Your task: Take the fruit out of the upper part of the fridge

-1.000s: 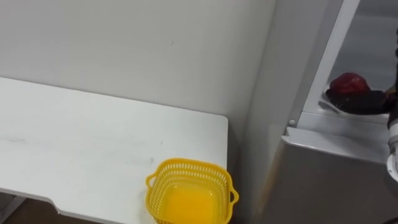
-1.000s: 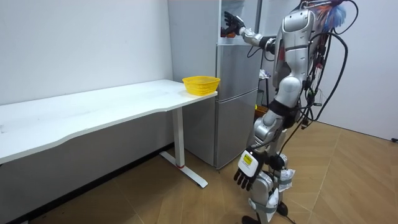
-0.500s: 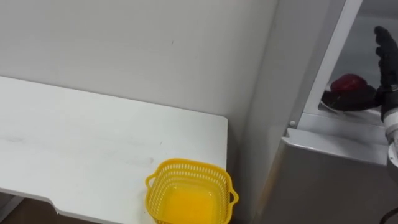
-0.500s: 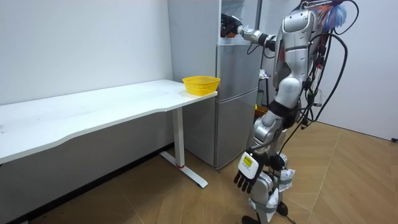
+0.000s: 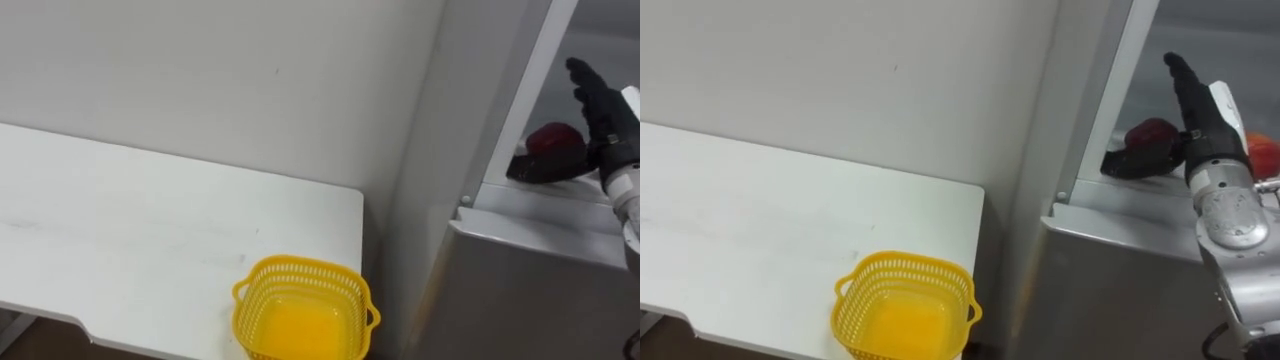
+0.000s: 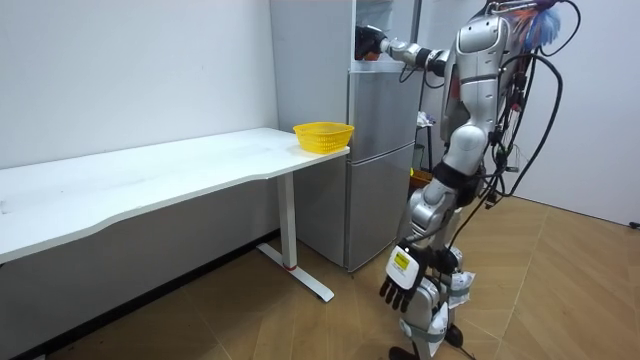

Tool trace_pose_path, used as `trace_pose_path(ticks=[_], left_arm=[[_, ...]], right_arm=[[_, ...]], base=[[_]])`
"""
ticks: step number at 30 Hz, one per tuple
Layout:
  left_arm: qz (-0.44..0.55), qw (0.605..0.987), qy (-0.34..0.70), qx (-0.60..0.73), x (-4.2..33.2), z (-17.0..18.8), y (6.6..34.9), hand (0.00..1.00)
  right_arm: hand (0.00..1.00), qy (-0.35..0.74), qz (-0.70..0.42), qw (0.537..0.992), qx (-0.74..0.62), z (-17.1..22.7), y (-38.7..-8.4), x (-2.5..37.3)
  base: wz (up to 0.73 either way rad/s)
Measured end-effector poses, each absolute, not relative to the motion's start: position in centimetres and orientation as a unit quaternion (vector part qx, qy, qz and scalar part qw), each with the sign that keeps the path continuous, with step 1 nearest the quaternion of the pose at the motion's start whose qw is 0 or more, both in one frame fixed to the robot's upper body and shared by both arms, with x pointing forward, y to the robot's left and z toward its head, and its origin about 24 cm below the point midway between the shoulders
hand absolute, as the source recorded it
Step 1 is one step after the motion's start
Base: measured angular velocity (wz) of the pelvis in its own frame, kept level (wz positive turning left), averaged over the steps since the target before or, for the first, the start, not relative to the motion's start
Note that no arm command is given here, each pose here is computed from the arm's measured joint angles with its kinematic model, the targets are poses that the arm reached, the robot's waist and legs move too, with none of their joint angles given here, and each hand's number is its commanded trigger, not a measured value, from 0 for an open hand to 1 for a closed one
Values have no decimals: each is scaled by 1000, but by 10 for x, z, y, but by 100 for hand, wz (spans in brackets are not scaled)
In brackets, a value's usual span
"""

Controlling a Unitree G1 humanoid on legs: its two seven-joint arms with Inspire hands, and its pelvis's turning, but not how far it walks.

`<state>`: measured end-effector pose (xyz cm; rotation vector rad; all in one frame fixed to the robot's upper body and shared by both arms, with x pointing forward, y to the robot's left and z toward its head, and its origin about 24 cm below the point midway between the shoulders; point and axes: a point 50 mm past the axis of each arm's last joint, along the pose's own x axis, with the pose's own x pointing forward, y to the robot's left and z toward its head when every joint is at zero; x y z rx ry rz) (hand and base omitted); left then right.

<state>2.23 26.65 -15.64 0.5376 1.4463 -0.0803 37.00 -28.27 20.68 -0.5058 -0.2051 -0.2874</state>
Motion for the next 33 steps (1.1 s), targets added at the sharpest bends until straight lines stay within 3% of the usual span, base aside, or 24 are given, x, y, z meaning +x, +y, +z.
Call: trace_pose_path(ticks=[21, 22, 23, 33], left_arm=[[-34, 707, 660, 254, 17, -154, 274, 0], [-34, 707, 659, 254, 17, -154, 274, 0], [-33, 707, 659, 255, 17, -154, 274, 0], [-33, 701, 663, 260, 17, -154, 276, 0]], right_arm=[[0, 3, -107, 982, -157, 168, -303, 374], [35, 5, -102, 983, -152, 168, -303, 374], [100, 5, -99, 984, -151, 168, -303, 374], [100, 9, -101, 985, -142, 170, -305, 376]], base=[[3], [0], [0], [0]])
